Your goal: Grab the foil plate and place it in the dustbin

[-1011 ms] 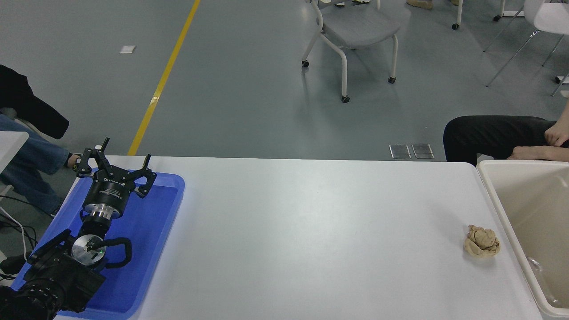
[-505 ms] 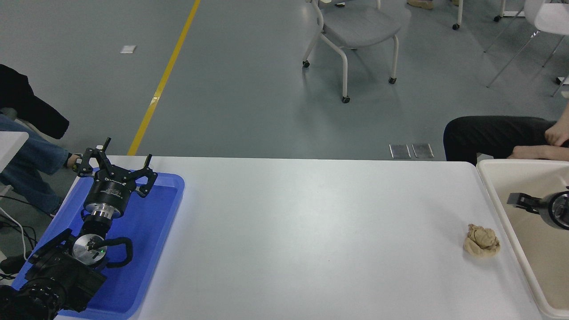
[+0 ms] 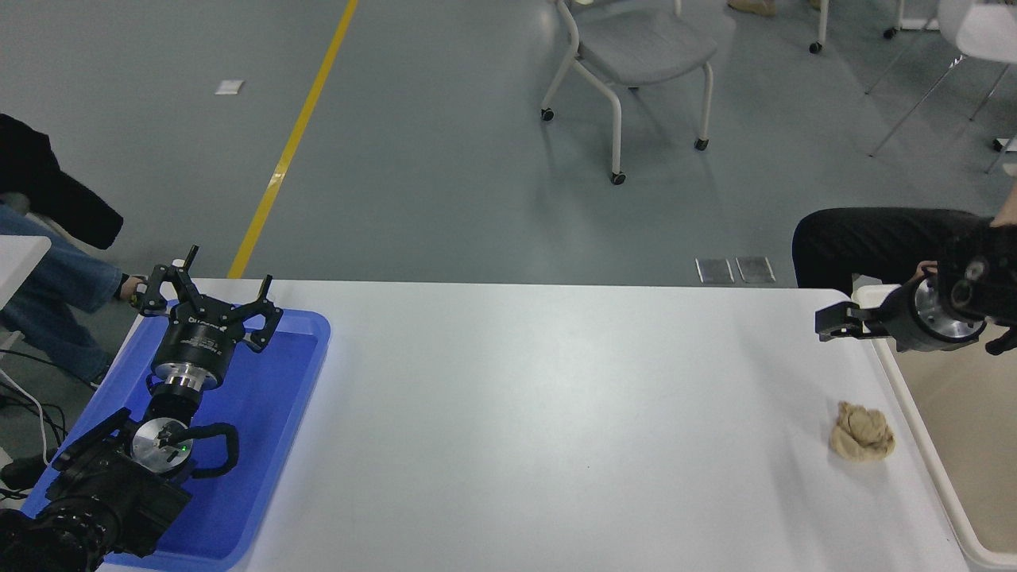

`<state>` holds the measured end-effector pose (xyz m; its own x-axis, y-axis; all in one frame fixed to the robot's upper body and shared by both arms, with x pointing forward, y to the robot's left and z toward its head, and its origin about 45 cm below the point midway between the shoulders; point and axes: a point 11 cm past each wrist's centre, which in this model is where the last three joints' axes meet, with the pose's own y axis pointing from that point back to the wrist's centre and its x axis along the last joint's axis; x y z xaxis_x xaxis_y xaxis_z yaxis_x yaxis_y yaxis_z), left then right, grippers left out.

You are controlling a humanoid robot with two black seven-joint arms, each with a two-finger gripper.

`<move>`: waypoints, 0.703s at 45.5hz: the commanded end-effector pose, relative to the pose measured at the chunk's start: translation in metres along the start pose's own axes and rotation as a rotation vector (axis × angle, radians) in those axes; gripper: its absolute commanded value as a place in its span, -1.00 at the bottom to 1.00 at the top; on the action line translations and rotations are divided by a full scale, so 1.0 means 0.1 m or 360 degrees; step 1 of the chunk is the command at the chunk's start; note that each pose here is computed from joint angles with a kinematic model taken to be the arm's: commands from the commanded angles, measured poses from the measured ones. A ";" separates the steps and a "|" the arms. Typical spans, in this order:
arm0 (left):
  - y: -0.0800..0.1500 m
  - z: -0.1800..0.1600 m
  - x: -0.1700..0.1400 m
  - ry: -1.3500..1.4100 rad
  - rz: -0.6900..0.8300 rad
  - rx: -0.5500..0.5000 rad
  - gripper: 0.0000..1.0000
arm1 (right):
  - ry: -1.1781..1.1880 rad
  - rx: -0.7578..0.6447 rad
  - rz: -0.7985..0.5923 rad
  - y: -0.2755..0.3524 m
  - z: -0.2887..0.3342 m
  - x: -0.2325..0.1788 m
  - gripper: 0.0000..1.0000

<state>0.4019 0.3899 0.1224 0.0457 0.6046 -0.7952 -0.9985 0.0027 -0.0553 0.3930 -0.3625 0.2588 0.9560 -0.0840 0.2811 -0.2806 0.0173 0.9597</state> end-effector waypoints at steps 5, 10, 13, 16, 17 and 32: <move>0.02 0.02 0.02 -0.0005 0.0010 -0.0006 1.00 | 0.0126 0.0168 -0.0257 0.78 -0.90 -0.04 1.00; 0.01 0.02 0.02 -0.0006 0.0006 -0.0004 1.00 | 0.0240 0.0141 -0.0234 0.90 -1.15 -0.02 1.00; 0.02 0.02 0.02 -0.0006 0.0008 -0.0003 1.00 | 0.0255 0.0162 -0.0213 0.98 -1.29 0.01 1.00; 0.02 0.02 0.02 -0.0006 0.0008 -0.0003 1.00 | 0.0286 0.0176 -0.0200 1.04 -1.46 0.02 1.00; 0.02 0.02 0.03 -0.0008 0.0012 -0.0006 1.00 | 0.0304 0.0171 -0.0201 1.05 -1.51 0.02 1.00; 0.02 0.02 0.03 -0.0008 0.0012 -0.0007 1.00 | 0.0328 0.0105 -0.0136 1.23 -1.64 0.08 1.00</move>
<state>0.4000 0.3932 0.1214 0.0395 0.6081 -0.7929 -0.9986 -0.0034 -0.0523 0.3807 -0.2055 0.3614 0.9781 0.1130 0.1748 -0.1661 -0.0822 0.9827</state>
